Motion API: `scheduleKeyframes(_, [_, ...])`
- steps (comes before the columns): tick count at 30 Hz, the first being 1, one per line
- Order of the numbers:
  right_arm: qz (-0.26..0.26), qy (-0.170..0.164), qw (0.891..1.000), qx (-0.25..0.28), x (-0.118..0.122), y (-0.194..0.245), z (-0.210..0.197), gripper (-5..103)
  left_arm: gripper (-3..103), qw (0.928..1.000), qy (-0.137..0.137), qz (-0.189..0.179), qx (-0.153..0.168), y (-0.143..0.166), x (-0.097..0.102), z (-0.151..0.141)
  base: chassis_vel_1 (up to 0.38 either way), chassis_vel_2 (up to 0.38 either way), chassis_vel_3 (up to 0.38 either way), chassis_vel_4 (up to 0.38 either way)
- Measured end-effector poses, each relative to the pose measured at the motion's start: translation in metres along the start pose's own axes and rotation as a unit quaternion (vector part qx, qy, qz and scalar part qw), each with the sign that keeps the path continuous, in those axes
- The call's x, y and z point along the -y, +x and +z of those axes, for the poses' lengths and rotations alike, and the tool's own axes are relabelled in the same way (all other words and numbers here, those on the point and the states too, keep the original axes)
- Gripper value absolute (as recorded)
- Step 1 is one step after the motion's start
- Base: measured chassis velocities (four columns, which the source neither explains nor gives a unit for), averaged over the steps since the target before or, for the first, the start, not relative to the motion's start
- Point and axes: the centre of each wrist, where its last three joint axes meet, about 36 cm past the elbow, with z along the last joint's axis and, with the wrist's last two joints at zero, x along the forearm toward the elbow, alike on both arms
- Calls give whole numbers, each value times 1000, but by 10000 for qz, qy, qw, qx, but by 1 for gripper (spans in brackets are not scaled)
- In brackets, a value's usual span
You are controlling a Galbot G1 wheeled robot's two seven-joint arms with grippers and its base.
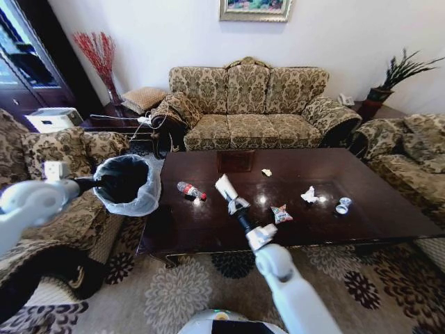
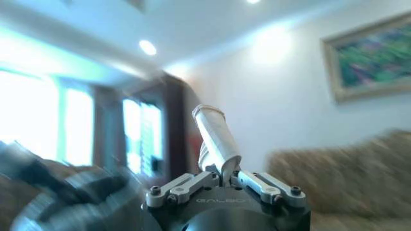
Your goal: Move to the front of the table and place the trash on the table into the trash bin.
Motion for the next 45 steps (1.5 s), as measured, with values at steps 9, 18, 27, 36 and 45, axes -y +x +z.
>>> scheduleKeyframes(9, [-1324,-281,9908,64,-11,-26,12,15,0,9957,-532,756,-74,25,72,12,0,0,0,0])
scheduleKeyframes(18, [-2014,-727,9766,-179,-52,-63,26,1,0,9904,-703,1189,92,54,113,14,0,0,0,0])
scheduleKeyframes(27, [-2152,-755,9733,-251,-56,-80,21,20,0,9888,-477,1392,239,69,127,27,0,0,0,0])
scheduleKeyframes(36, [-2171,-752,9731,-157,-61,-85,12,52,0,9886,-395,1435,235,71,130,32,0,0,0,0])
scheduleKeyframes(45, [-1995,-726,9772,31,-55,-75,-3,85,0,9947,-189,1014,36,52,111,37,0,0,0,0])
